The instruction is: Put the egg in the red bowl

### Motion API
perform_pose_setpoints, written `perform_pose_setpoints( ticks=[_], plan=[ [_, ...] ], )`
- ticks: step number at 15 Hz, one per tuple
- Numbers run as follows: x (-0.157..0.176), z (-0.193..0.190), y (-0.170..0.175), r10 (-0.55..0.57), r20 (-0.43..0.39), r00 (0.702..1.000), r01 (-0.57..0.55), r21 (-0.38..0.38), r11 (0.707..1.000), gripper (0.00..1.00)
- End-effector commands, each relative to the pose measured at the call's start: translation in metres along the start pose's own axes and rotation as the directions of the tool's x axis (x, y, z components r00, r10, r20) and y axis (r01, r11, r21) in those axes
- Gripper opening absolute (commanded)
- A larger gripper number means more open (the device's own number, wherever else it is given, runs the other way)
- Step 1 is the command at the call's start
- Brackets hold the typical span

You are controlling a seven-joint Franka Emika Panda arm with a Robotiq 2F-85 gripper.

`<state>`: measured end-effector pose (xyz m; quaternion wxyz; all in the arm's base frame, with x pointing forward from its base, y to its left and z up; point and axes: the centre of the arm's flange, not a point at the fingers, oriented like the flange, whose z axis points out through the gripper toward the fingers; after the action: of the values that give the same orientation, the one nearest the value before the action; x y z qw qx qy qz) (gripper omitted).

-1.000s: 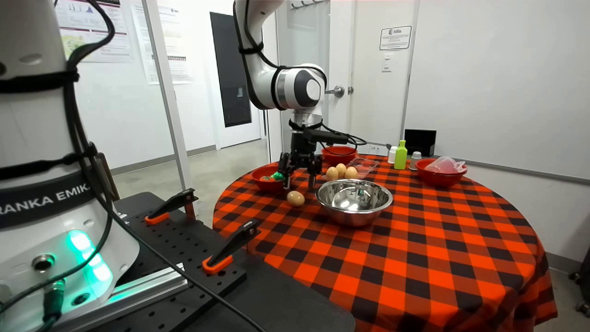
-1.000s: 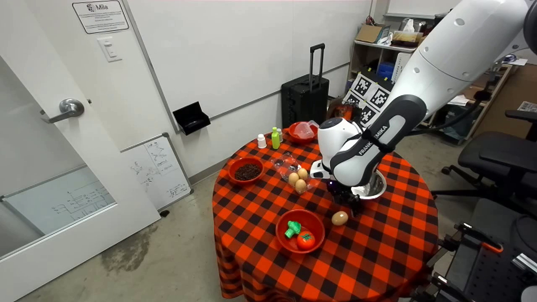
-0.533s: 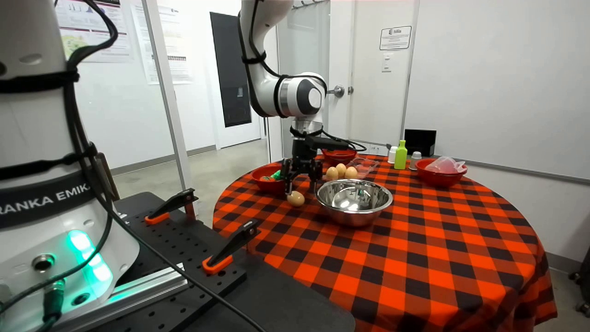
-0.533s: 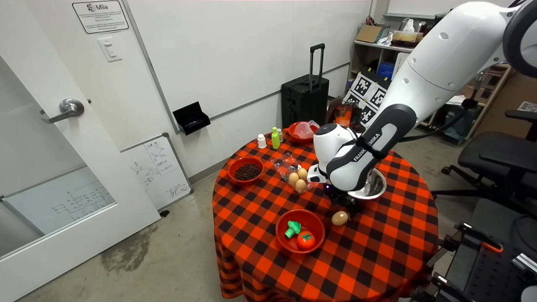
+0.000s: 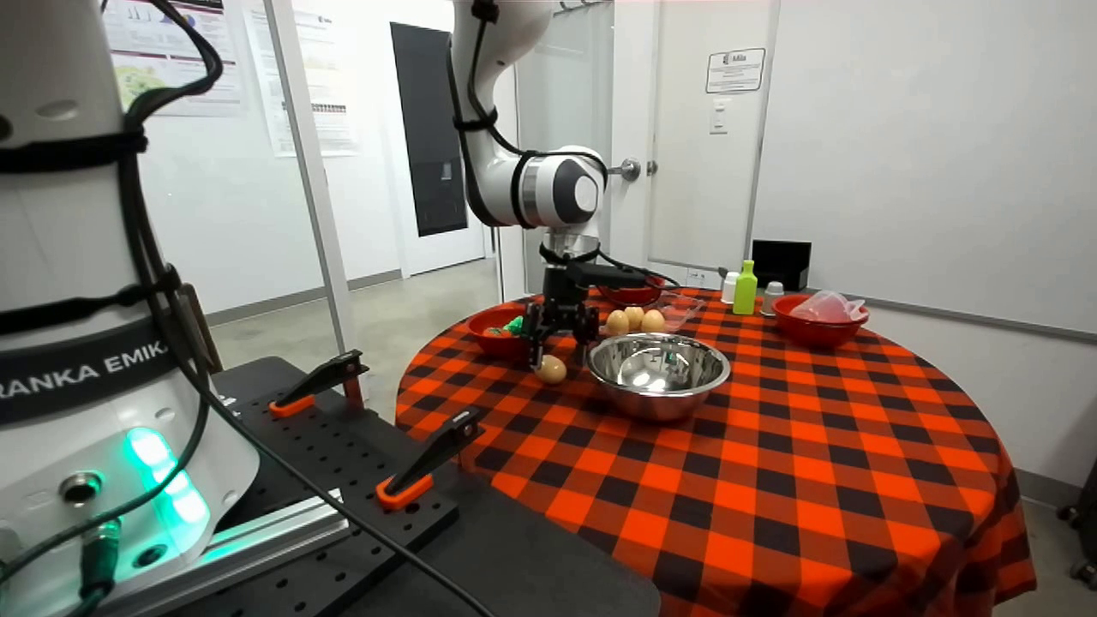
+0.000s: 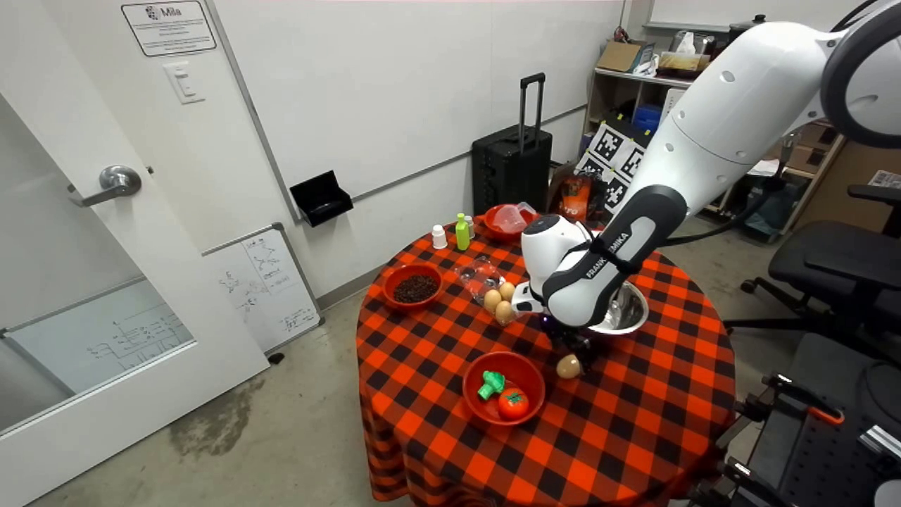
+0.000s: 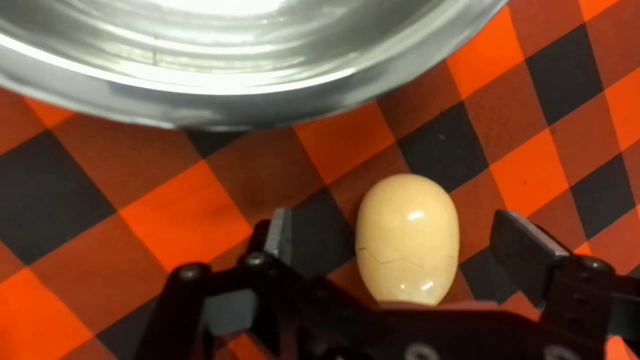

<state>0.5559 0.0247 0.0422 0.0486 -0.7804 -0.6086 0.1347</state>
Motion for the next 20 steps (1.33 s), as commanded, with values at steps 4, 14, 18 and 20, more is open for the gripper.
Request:
perform_pose_setpoints(
  ticks=[4, 14, 18, 20],
  plan=[
    [0.002, 0.003, 0.000, 0.038, 0.003, 0.999, -0.038, 0.003, 0.999, 0.73],
    [-0.004, 0.003, -0.005, 0.067, 0.014, 0.998, -0.068, 0.023, 0.997, 0.23],
    [-0.016, -0.023, -0.017, 0.086, 0.024, 0.996, -0.086, 0.014, 0.996, 0.23],
    [-0.024, -0.046, -0.028, 0.089, 0.032, 0.995, -0.090, 0.010, 0.996, 0.23]
  ],
)
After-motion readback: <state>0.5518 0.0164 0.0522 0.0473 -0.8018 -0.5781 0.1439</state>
